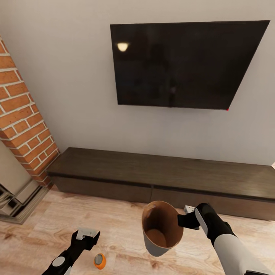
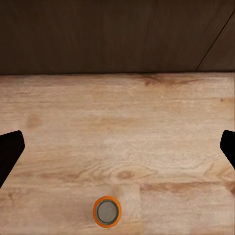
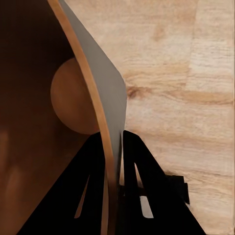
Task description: Put the three can of soda from the living room inside the tash can in the kitchen.
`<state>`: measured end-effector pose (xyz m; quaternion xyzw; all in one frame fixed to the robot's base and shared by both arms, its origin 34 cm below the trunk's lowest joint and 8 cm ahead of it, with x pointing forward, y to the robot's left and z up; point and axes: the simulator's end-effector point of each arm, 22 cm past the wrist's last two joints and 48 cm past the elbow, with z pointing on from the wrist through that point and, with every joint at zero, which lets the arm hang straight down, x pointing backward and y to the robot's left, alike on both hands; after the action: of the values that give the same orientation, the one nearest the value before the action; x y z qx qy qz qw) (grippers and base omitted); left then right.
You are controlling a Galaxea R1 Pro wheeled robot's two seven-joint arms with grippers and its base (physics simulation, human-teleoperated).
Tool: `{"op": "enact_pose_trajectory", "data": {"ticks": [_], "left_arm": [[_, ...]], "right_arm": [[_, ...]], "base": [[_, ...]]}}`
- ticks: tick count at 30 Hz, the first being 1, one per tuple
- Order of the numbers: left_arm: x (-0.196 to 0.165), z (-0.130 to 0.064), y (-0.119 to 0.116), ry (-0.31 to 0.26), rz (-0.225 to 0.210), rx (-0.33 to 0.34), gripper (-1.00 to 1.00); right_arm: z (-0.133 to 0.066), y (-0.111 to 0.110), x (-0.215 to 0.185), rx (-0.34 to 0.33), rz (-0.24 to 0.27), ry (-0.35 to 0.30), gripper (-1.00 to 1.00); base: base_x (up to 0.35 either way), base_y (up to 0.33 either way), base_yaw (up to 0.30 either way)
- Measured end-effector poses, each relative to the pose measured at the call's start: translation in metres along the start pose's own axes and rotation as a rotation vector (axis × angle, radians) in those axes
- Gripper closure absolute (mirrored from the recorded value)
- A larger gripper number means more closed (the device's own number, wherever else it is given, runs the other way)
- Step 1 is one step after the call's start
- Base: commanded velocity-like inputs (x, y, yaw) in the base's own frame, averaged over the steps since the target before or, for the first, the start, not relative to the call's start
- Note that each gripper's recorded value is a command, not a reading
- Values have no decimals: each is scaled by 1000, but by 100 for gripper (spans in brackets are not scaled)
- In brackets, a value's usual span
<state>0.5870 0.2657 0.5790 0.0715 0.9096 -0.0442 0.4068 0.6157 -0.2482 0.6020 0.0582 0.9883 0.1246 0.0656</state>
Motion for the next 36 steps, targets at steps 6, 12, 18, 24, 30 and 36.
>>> {"op": "enact_pose_trajectory", "data": {"ticks": [6, 12, 18, 24, 30, 36], "left_arm": [[9, 7, -4, 2, -3, 1, -100], [16, 14, -5, 1, -5, 1, -100], [24, 20, -1, -1, -13, -10, -100], [58, 23, 3, 48, -24, -22, -100], [76, 27, 5, 54, -24, -26, -100], [89, 33, 5, 59, -20, -26, -100]], "right_arm": [[-12, 2, -20, 0, 0, -25, 100], [-27, 0, -38, 20, -13, -52, 100], [-28, 15, -53, 96, -184, -85, 100], [-17, 17, -51, 98, -208, -85, 100], [-6, 16, -49, 87, -202, -85, 100], [5, 12, -48, 92, -203, -84, 100]], "base": [[0, 0, 0], [0, 0, 0], [0, 0, 0], [0, 0, 0], [0, 0, 0], [0, 0, 0]]}}
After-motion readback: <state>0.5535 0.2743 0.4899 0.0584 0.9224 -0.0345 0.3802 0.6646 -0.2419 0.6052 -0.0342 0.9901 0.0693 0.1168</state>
